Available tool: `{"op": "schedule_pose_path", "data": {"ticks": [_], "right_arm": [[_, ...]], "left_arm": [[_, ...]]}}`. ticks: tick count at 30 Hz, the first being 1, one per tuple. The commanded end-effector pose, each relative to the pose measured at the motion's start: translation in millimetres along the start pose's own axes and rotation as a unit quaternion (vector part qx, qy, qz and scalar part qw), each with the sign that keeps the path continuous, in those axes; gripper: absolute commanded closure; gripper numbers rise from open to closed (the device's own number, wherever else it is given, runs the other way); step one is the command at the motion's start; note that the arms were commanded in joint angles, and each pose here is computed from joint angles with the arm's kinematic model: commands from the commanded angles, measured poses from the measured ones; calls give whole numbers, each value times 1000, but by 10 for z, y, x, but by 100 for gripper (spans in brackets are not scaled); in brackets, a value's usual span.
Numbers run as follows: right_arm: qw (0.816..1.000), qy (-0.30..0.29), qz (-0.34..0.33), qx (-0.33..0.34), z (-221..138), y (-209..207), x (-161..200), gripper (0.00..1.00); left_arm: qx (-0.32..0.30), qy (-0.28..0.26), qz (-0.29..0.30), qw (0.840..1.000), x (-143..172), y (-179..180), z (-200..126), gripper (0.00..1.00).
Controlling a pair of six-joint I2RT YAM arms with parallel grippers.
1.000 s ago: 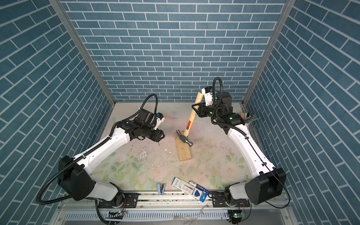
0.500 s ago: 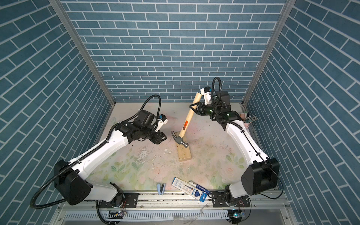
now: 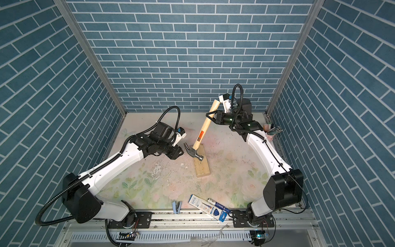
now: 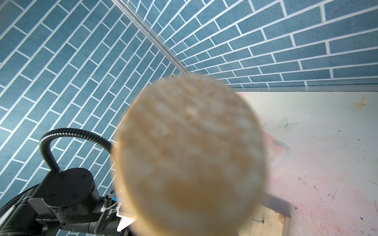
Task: Use a claw hammer to pull out a nail
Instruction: Pick up the nail with the hammer.
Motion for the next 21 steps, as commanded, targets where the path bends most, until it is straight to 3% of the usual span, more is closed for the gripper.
{"op": "schedule_pose_path", "data": {"ticks": [1, 9, 21], "right_arm": [[998, -17, 14, -65, -136, 421, -189, 100], [997, -14, 16, -71, -138, 445, -189, 100], [996, -11, 21, -86, -140, 471, -185, 100]], "left_arm": [[-16, 33, 17, 999, 90, 3, 70, 51], [-33, 48, 26, 998, 122, 4, 113, 60], [-42, 60, 38, 997, 141, -26, 150, 64]]}}
Point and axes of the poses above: each gripper's point midway between its finger pads, its own z axis out along the fingers, its own y axis along the line the jaws close on, x = y × z, the point moved 5 cm from there along -z, back along the fingers, and after that the axes turned 11 degrees about z, right-handed, at the moved point
